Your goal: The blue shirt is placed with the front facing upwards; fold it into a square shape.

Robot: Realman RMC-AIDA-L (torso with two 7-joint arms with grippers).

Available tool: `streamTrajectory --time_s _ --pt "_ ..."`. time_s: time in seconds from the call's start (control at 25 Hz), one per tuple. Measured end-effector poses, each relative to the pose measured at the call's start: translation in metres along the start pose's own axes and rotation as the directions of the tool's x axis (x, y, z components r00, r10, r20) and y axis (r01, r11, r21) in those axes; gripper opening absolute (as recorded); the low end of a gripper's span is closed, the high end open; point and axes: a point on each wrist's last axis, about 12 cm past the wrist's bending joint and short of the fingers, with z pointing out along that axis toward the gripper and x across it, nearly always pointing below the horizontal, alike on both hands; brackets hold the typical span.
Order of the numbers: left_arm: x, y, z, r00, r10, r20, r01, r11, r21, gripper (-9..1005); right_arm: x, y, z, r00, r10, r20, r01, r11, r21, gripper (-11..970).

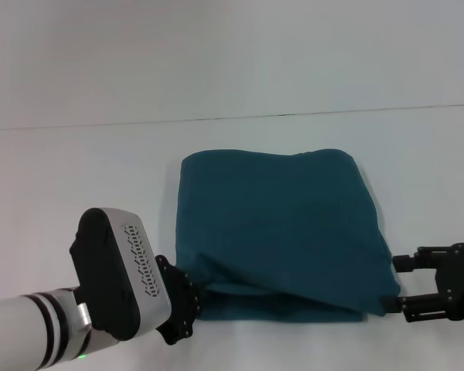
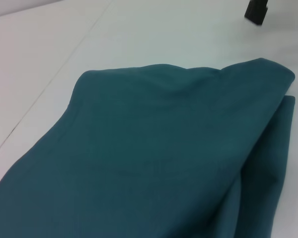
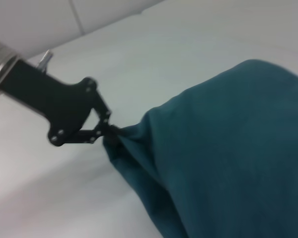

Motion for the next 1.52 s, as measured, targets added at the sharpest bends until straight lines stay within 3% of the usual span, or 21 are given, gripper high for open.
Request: streamTrajectory --time_s 0.68,0.88,1.12,1.2,1.52 --pt "-0.003 0.0 0.0 1.0 0.004 0.008 -0.004 1.0 0.0 20 -0.035 -0.006 0.058 0.979 -0.159 -0.128 0.163 0.986 0.025 820" --pt "-0.004 0.0 -0.001 1.0 0.005 0.011 -0.005 1.0 -0.003 20 -0.041 -0.01 0.072 0.969 -0.165 -0.184 0.18 0.981 0.072 653" --pt "-0.003 0.0 -0.001 1.0 0.006 0.009 -0.006 1.0 -0.001 19 -0.046 -0.017 0.073 0.971 -0.142 -0.192 0.169 0.977 0.133 401" --pt "-0.003 0.0 -0.001 1.0 0.007 0.007 -0.007 1.0 -0.001 19 -0.047 -0.019 0.072 0.973 -0.133 -0.187 0.161 0.976 0.149 177" --pt "0.0 0.003 -0.004 1.0 -0.008 0.004 0.008 1.0 0.006 19 -0.052 -0.024 0.065 0.99 -0.09 -0.107 0.108 0.977 0.185 88"
